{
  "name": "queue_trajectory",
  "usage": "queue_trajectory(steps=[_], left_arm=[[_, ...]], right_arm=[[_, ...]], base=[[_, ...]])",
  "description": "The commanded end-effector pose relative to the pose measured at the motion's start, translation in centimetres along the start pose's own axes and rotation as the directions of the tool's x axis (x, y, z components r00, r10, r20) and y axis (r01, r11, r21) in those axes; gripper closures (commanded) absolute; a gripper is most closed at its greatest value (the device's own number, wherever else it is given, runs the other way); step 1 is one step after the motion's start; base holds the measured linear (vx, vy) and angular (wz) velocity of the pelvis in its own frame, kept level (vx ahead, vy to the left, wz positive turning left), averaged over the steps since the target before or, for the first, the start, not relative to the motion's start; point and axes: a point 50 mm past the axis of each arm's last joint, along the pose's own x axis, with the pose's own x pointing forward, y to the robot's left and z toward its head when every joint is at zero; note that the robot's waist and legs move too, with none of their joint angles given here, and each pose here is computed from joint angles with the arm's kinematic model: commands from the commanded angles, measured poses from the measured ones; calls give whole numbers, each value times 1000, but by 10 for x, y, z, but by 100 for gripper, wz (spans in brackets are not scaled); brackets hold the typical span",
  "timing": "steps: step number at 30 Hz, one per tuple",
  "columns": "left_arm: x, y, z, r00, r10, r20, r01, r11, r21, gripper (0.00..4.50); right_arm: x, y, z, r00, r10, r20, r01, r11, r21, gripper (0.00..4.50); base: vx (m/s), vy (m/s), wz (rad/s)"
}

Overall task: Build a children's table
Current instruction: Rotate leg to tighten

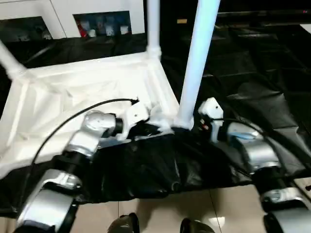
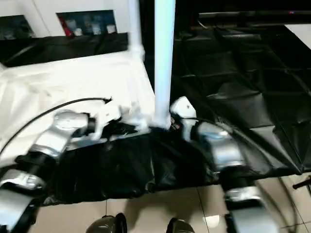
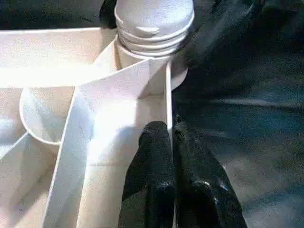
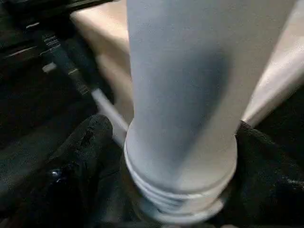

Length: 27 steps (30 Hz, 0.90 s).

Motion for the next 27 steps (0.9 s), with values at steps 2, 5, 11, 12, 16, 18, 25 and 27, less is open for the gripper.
queue_trajectory(steps=[2,5,11,12,16,18,25,27], left_arm=[[5,-7,-1,997,-69,-26,70,997,25,450],[4,-8,-3,996,-82,-33,83,996,24,450],[-1,-7,-5,993,-103,-51,105,994,27,450],[-2,-6,-6,993,-105,-54,106,994,27,450],[-3,-4,-6,994,-93,-58,95,995,26,450],[-2,-3,-6,995,-80,-53,81,997,19,450],[12,3,-2,997,66,-32,-67,998,-22,450],[22,4,3,993,119,-13,-119,992,-42,450]], right_arm=[[18,28,-9,968,248,-36,-246,968,46,59],[17,30,-9,957,285,-42,-283,958,48,59],[15,30,-10,945,322,-58,-319,946,55,86],[15,31,-10,942,329,-62,-326,944,59,100],[15,33,-11,939,338,-62,-334,940,65,132],[14,35,-13,937,343,-61,-338,938,73,146],[30,29,-24,999,19,-28,-15,993,120,175],[40,24,-27,984,-178,-27,179,964,196,178]], base=[[0,0,0],[0,0,0],[0,0,0],[0,0,0],[0,0,0],[0,0,0],[0,0,0],[0,0,0]])
